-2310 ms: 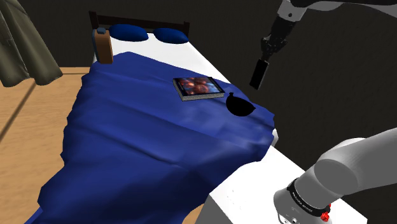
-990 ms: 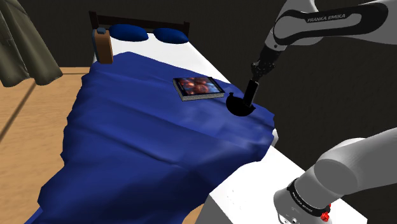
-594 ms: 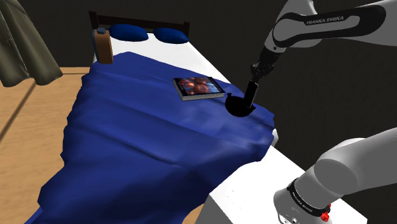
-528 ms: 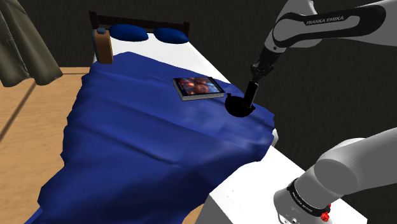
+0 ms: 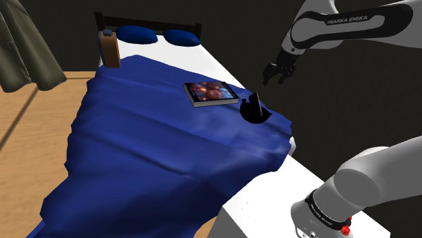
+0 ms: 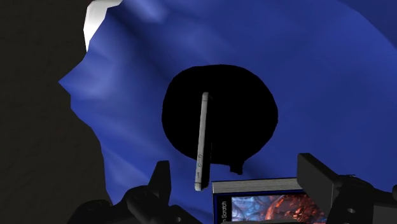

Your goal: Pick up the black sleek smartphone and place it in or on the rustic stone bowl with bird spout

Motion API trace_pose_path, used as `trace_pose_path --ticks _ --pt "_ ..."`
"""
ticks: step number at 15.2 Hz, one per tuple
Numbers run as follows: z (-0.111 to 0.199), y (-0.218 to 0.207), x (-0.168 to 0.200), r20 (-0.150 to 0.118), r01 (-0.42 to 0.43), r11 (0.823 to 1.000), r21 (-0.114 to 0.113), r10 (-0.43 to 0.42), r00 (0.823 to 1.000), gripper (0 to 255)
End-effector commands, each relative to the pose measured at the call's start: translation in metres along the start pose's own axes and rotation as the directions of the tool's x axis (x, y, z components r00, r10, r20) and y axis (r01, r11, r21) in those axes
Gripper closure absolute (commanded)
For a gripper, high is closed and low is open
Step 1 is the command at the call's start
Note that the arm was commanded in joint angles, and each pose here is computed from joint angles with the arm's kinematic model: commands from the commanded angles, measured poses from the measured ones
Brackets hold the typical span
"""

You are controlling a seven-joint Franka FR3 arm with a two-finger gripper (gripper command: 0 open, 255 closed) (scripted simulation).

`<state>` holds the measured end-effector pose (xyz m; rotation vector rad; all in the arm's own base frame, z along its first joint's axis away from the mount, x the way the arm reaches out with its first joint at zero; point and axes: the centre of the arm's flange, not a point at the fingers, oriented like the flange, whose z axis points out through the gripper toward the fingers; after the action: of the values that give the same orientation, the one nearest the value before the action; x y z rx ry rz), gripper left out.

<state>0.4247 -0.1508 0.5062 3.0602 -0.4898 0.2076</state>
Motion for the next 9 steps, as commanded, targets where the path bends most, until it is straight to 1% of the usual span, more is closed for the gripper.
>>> trace_pose_path --ticks 1,3,9 --pt "-0.021 0.001 0.001 0.000 0.000 1.000 0.000 0.000 1.000 0" --pt "-0.044 0.001 0.001 0.000 0.000 1.000 0.000 0.000 1.000 0" --pt "-0.044 0.001 0.001 0.000 0.000 1.000 0.000 0.000 1.000 0"
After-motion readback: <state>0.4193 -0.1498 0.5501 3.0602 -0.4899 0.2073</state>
